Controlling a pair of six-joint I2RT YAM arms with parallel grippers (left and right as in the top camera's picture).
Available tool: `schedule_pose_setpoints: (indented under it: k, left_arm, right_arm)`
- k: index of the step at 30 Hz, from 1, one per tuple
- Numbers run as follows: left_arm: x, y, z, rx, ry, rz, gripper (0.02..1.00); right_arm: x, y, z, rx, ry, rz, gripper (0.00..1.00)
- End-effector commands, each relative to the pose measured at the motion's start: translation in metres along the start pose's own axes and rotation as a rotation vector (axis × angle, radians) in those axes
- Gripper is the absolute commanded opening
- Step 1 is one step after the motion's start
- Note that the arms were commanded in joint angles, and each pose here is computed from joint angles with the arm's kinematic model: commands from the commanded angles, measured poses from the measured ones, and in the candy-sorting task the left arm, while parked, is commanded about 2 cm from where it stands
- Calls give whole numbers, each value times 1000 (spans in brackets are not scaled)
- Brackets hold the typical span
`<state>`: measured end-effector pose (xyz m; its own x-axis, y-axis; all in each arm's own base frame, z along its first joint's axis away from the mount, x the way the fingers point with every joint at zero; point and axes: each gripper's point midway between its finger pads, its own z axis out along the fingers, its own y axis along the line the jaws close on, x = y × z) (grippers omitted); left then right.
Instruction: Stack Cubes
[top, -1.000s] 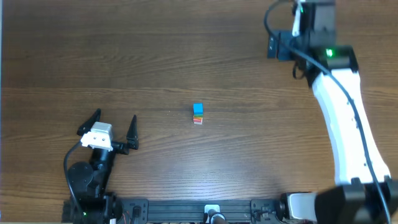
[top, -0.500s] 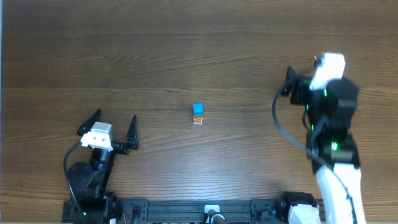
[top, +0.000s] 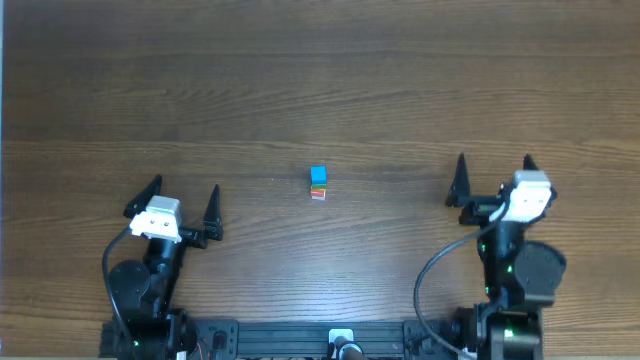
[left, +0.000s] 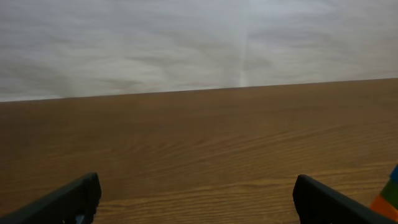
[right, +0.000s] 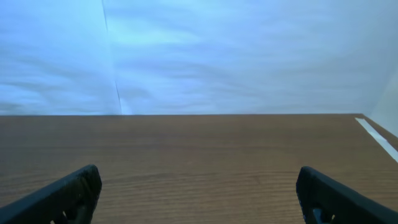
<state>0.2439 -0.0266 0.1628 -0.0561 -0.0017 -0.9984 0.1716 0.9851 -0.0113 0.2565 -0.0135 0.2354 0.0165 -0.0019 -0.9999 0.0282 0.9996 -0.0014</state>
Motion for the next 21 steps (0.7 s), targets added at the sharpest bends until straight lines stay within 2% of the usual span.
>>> schedule_pose_setpoints:
  k: [1,11,17,21]
  left_arm:
    - [2,2,0,-8,3,10,1000]
    - [2,2,0,-8,3,11,1000]
    - [2,2,0,-7,3,10,1000]
    - [2,2,0,-7,3,11,1000]
  right_arm:
    - [13,6,-9,-26,-39,-7,991]
    - [57,8,-9,-34,3,-4,993]
    - [52,11,-11,-46,-17,-5,991]
    - [72,15,-12,-58,64,-1,993]
